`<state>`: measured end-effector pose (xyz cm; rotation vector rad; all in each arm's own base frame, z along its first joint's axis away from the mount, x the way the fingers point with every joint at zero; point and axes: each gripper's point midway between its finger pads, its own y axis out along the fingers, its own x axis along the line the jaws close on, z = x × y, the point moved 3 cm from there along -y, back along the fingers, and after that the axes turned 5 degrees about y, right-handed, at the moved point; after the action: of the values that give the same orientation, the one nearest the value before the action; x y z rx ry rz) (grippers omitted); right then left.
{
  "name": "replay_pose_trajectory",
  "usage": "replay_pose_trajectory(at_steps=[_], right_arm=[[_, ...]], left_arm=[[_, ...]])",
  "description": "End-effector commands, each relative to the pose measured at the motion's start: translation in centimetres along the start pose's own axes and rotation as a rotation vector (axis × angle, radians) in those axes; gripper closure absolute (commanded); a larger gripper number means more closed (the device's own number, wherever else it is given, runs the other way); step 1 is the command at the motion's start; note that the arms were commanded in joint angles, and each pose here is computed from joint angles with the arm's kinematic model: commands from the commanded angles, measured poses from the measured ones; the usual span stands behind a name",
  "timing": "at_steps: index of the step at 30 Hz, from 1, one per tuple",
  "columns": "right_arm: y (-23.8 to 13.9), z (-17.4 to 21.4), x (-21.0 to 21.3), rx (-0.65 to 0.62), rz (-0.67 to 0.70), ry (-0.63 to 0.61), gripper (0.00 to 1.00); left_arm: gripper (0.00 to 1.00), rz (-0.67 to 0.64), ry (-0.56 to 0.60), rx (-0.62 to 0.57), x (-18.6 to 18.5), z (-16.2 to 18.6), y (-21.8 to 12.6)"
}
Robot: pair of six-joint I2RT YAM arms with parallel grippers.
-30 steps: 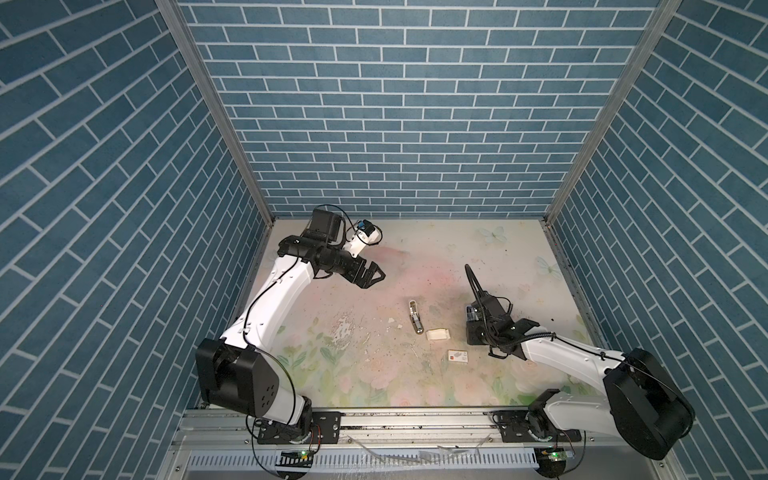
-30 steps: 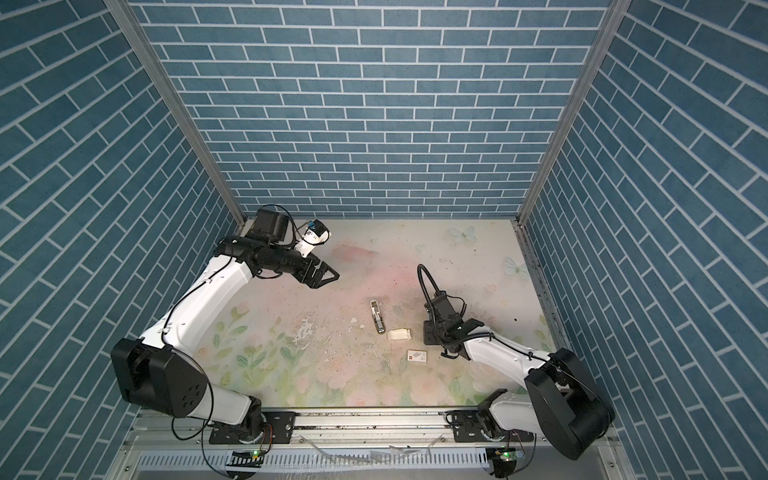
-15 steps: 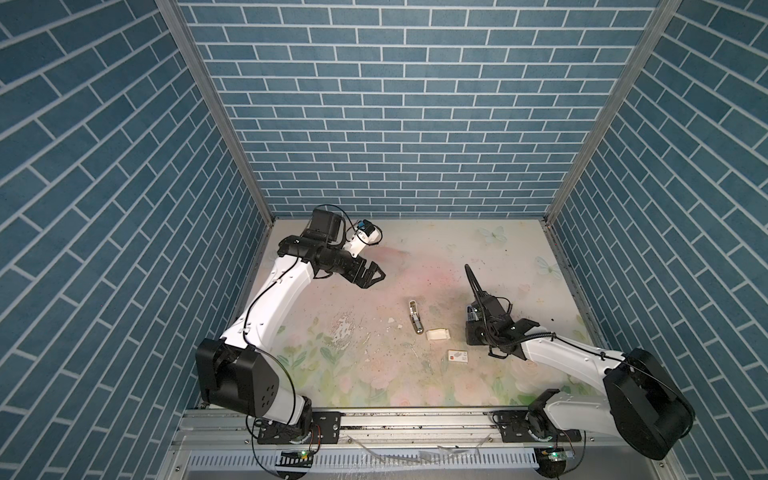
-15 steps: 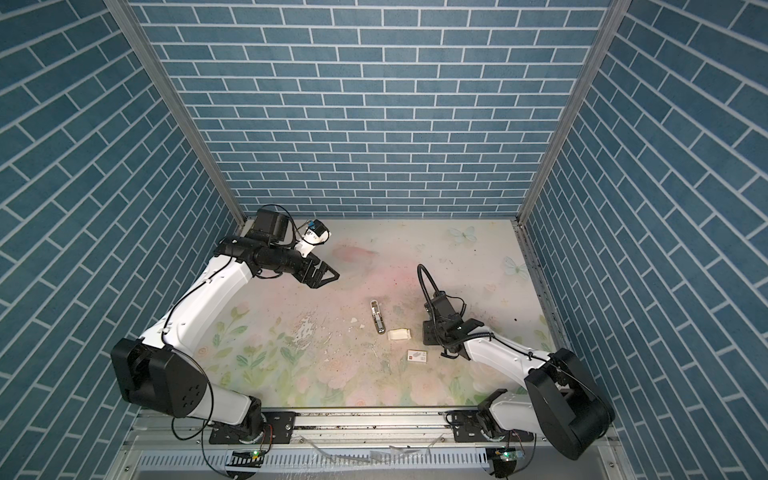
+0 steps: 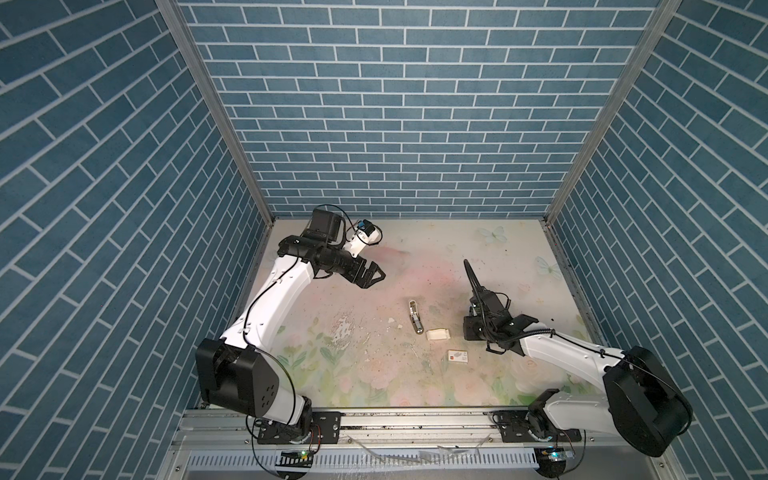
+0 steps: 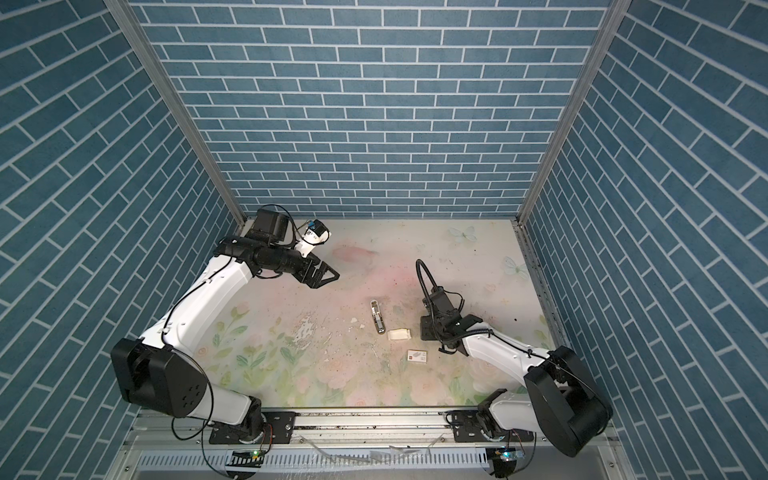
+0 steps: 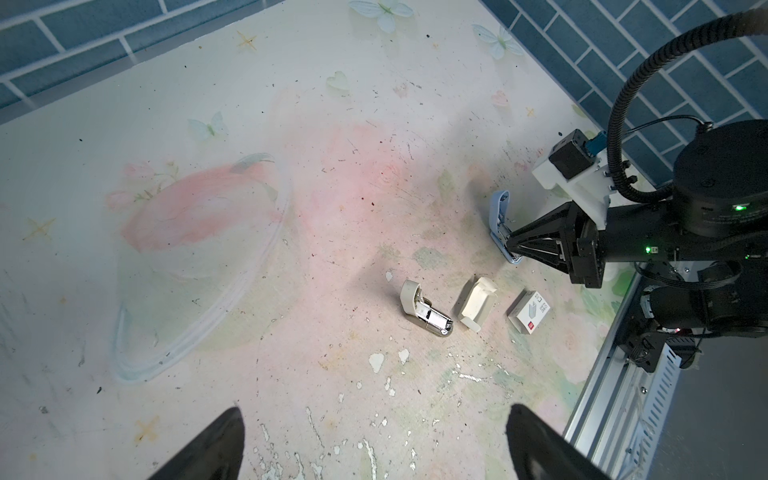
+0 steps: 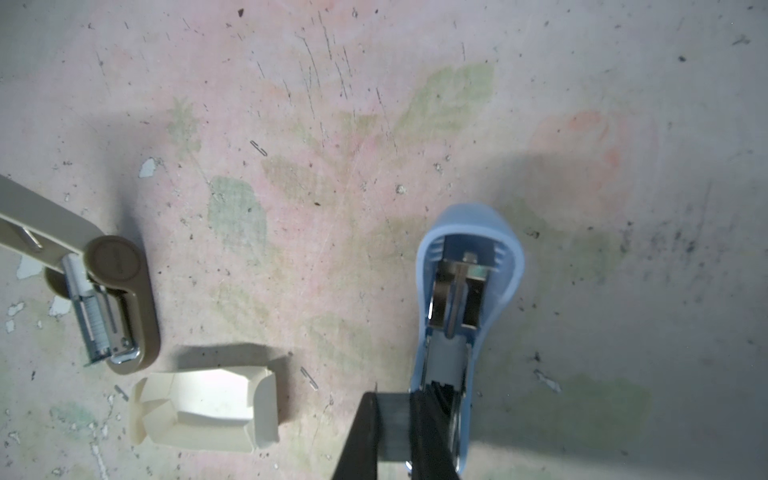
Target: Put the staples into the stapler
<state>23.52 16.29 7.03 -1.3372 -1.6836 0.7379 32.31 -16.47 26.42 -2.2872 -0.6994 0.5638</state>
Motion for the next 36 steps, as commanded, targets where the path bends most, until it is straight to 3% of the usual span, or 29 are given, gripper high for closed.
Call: replay_pose_trajectory(at_steps=[1,9,36], right_arm=[[-0.3,-0.3,-0.2,-0.007,0.030,0.006,0.90],[-2.0,-1.3,-1.0,-0.101,0.061,0.024,0.90],[-0.4,-0.4,-1.8,-0.137,0.051,0.144,0.90]], left_arm=[[0.00,0.005,0.011,-0.017,-0.3,-0.1,-0.5],[0.00,0.011,0.010,-0.018,-0.3,-0.1,-0.3],[0.00,0.040,0.021,-0.036,-0.5,0.0,0.1]])
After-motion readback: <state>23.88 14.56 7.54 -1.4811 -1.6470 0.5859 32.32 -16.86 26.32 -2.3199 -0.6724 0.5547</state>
